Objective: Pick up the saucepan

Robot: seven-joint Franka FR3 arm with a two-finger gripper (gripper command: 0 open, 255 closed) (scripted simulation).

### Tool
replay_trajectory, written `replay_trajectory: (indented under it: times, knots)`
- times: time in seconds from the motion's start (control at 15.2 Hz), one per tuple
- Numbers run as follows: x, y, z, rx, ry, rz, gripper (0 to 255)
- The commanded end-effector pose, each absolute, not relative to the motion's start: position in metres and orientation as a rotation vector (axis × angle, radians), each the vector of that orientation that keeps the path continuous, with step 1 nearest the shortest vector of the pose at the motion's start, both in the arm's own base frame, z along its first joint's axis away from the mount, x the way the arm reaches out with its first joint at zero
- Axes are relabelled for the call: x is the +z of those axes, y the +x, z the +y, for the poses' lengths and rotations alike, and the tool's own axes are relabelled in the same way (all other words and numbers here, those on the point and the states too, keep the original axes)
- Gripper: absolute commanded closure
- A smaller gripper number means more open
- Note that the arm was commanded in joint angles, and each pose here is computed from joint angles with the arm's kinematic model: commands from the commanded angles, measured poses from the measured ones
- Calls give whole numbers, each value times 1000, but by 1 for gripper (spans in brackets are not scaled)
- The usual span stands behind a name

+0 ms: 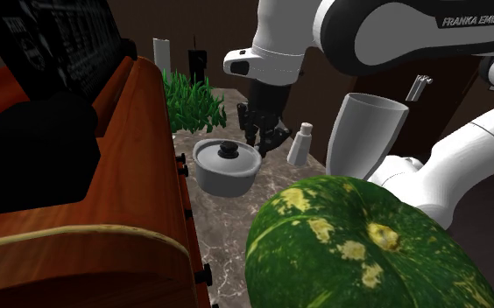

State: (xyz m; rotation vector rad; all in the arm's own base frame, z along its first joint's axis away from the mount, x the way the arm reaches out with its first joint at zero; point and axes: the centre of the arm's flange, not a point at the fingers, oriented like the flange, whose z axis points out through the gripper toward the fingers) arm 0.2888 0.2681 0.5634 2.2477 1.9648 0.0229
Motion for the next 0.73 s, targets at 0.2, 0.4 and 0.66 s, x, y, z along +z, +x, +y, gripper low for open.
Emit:
replay_trajectory:
  times: [0.2, 0.4, 0.66]
  knots:
    - [563, 289, 268, 21, 2248, 1965, 255]
    - [578, 289, 268, 21, 2248, 1965, 255]
    - [600, 289, 268, 21, 2248, 1965, 255]
